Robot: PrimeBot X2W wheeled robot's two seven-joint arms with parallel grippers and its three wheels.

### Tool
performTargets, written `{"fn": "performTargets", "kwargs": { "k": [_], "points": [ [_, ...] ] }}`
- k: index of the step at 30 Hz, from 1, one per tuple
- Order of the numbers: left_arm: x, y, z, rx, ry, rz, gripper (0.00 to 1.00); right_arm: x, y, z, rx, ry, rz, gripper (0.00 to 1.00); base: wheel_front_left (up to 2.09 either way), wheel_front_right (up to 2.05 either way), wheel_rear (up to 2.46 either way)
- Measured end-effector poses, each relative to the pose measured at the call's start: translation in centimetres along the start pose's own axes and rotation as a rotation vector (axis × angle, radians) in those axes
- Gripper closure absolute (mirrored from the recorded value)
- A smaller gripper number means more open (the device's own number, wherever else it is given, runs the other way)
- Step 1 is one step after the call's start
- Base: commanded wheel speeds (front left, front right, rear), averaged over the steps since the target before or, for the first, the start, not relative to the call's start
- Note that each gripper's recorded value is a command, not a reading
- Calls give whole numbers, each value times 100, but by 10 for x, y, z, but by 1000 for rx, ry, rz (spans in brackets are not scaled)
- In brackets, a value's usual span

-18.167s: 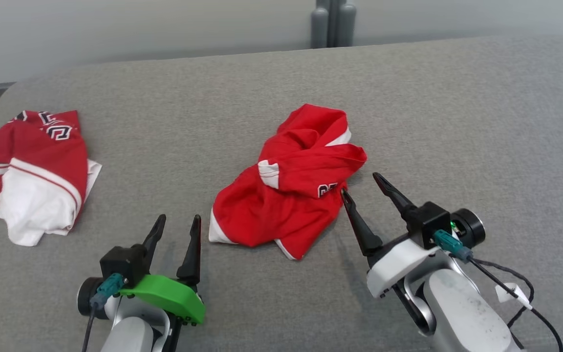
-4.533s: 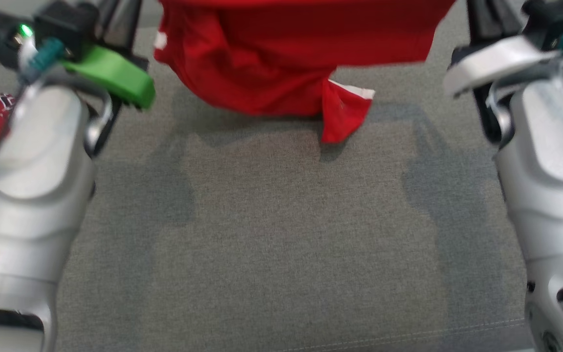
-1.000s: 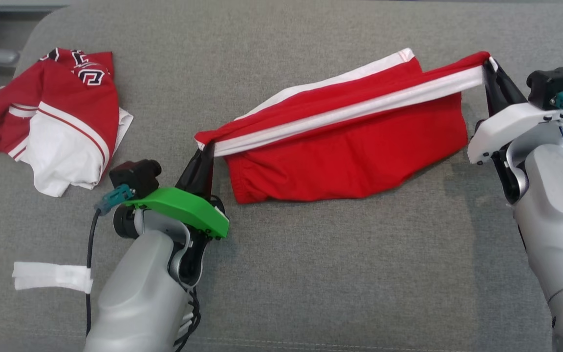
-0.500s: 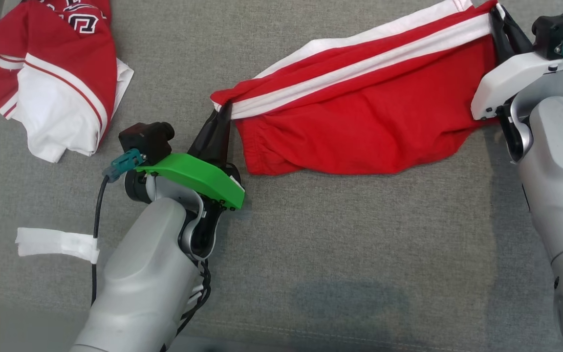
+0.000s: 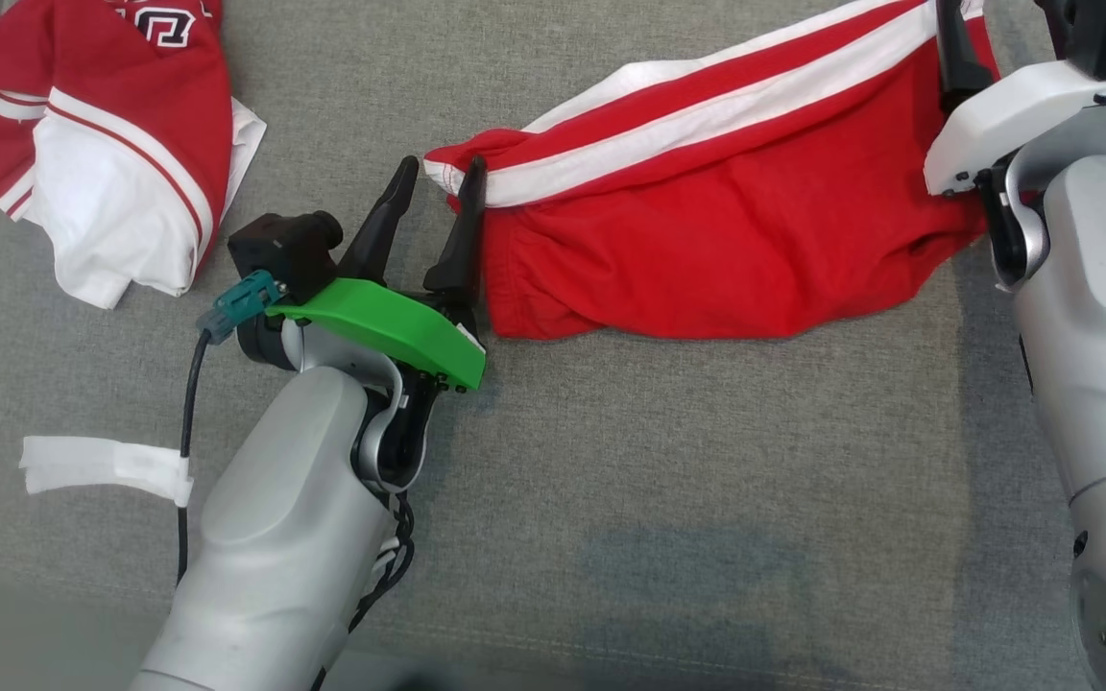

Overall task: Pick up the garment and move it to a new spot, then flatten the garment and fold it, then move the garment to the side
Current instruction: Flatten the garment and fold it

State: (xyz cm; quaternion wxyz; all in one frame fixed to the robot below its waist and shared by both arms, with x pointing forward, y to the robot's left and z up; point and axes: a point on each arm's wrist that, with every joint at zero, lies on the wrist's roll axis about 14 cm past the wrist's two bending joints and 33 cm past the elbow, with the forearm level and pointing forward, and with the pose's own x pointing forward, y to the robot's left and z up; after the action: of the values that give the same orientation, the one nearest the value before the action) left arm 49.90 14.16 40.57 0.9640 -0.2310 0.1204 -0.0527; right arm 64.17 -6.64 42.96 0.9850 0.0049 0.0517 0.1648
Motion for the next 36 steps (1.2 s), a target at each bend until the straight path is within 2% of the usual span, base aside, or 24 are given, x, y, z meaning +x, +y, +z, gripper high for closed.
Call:
{"fn": "performTargets", "kwargs": {
  "k": [3,8,12,16,21,22,23,28,36],
  "points": [
    [-2,-3,8,24,-27,-10,0,-10,0,-3,33,-5,-8,0,0,0,0],
    [-15,0,10,43,-46,13,0,-41,10,-32,53,70,14,0,0,0,0],
    [-25,-1,13,58,-65,15,0,-55,3,-39,74,92,-10,0,0,0,0],
    [-34,3,7,67,-54,28,0,-60,-5,-47,95,113,-39,0,0,0,0],
    [-40,10,6,74,-51,49,0,-58,7,-60,101,157,-19,0,0,0,0],
    [-41,12,7,81,-50,52,0,-58,9,-63,103,169,-15,60,0,0,0],
    [-42,12,7,84,-52,53,0,-57,11,-65,101,176,-11,99,0,0,0],
    [-48,12,11,83,-62,56,0,-61,12,-63,116,187,-18,100,0,0,0],
    [-60,7,12,88,-67,55,0,-86,-18,-56,176,168,-132,100,0,0,0]
  ]
}}
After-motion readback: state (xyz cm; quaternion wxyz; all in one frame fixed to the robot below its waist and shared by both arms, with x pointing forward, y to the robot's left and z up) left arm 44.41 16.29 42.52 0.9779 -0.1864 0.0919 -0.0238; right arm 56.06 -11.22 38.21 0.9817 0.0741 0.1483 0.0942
